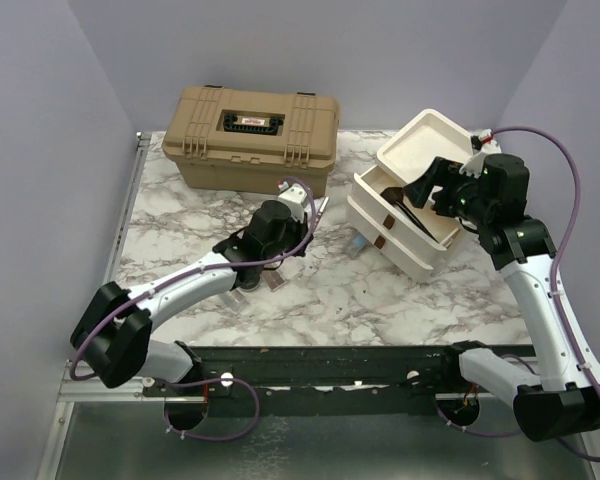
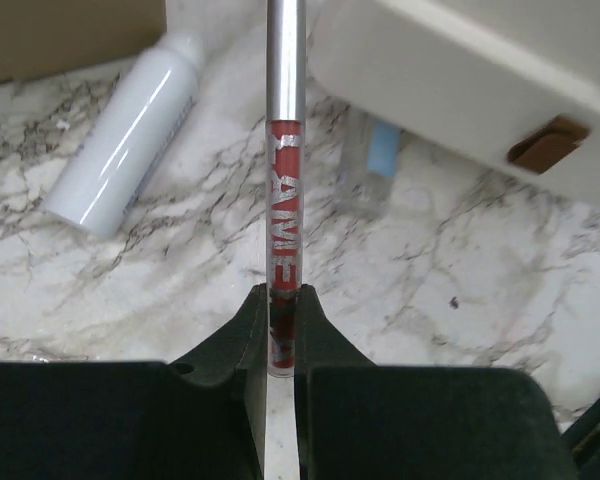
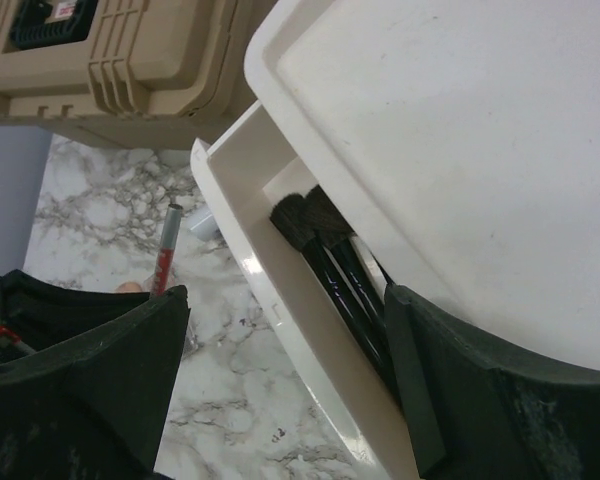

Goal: Organize the makeup
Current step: Pick up the makeup from the center of the board.

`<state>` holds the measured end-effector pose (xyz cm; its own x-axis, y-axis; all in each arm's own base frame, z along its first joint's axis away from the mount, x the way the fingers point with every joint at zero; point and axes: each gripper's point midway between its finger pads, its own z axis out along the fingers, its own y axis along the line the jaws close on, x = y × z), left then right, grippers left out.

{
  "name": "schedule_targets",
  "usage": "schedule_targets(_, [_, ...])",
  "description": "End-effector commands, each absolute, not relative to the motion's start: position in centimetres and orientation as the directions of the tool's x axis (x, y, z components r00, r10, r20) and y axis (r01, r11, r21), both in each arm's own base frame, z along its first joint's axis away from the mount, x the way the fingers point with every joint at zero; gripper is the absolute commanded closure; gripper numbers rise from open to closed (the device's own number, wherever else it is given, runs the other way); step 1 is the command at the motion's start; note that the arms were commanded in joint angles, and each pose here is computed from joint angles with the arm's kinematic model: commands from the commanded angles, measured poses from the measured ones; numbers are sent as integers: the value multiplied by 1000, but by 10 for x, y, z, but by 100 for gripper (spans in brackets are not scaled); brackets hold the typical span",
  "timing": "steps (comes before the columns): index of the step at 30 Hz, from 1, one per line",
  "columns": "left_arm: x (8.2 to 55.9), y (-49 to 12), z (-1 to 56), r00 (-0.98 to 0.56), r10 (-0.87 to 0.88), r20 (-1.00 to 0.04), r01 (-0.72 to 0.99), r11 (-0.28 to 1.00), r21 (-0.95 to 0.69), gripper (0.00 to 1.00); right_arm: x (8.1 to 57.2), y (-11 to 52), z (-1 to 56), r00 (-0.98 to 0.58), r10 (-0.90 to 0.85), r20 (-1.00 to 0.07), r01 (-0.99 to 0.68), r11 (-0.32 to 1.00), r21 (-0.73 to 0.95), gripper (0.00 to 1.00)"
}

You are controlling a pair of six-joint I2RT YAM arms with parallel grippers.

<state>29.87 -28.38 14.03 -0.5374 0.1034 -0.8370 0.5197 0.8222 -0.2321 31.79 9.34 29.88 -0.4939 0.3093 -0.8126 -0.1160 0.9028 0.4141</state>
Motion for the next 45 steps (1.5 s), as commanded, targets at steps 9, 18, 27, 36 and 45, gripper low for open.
schedule_targets(9, [288,-314,247,-427,-191,-884,621,649,-440,100,286,163,342,-532,333,-778,-484,634,603,27])
schedule_targets(18, [274,-343,303,-405,-353,-843,697,478,-535,100,281,178,336,-614,292,-733,-514,557,652,40])
schedule_targets(27, [250,-380,338,-442,-445,-779,742,307,-596,100,278,182,335,-623,279,-731,-531,536,656,47])
schedule_targets(36, [243,-393,344,-460,-498,-735,735,251,-630,100,272,189,335,-638,252,-727,-555,504,662,58])
schedule_targets(45, [244,-397,334,-479,-497,-723,722,245,-647,100,265,196,338,-650,224,-726,-584,463,666,58])
